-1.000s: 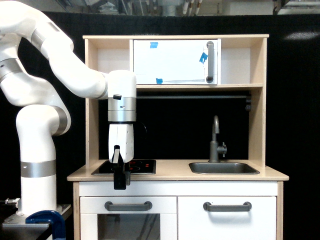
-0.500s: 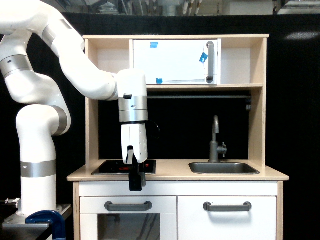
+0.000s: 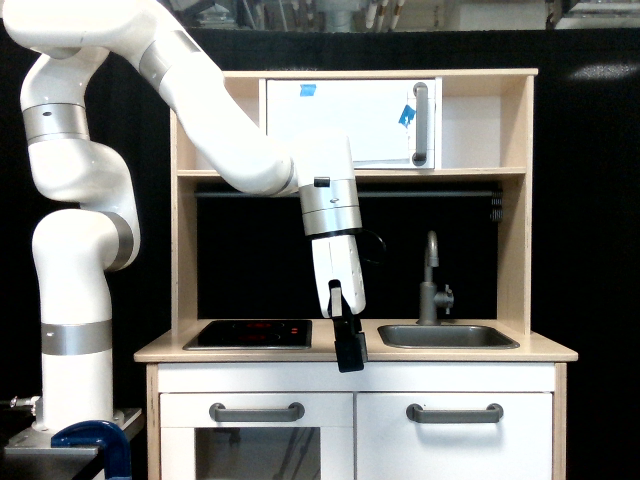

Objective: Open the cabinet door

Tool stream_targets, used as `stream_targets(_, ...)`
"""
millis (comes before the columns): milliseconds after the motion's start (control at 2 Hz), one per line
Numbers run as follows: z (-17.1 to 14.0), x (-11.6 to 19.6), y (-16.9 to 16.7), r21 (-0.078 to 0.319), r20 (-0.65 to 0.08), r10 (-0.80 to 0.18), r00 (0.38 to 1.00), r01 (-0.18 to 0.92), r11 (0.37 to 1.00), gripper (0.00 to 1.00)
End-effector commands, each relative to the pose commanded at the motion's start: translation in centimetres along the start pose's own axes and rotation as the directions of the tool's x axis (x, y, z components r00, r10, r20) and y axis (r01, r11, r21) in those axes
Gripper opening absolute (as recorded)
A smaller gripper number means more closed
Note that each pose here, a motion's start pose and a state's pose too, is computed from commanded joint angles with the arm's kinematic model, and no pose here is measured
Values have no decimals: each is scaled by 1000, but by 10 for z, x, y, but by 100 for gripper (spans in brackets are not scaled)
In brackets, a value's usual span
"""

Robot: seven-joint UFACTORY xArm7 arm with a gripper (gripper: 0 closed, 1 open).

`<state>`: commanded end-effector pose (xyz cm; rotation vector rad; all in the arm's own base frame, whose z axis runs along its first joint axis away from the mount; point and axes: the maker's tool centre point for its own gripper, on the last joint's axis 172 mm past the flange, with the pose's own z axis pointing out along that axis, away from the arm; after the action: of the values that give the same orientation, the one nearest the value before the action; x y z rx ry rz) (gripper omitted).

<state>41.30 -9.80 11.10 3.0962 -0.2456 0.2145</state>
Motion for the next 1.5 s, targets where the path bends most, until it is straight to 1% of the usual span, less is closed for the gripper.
stream_targets(500,-6,37,-13,98,-2,-78,997,77,992,100)
stream_targets(1000,-5,95,-33,143,-39,-153,987,157,977,100)
stream_targets(1500,1,130,-56,281,-77,-227,971,240,929,100)
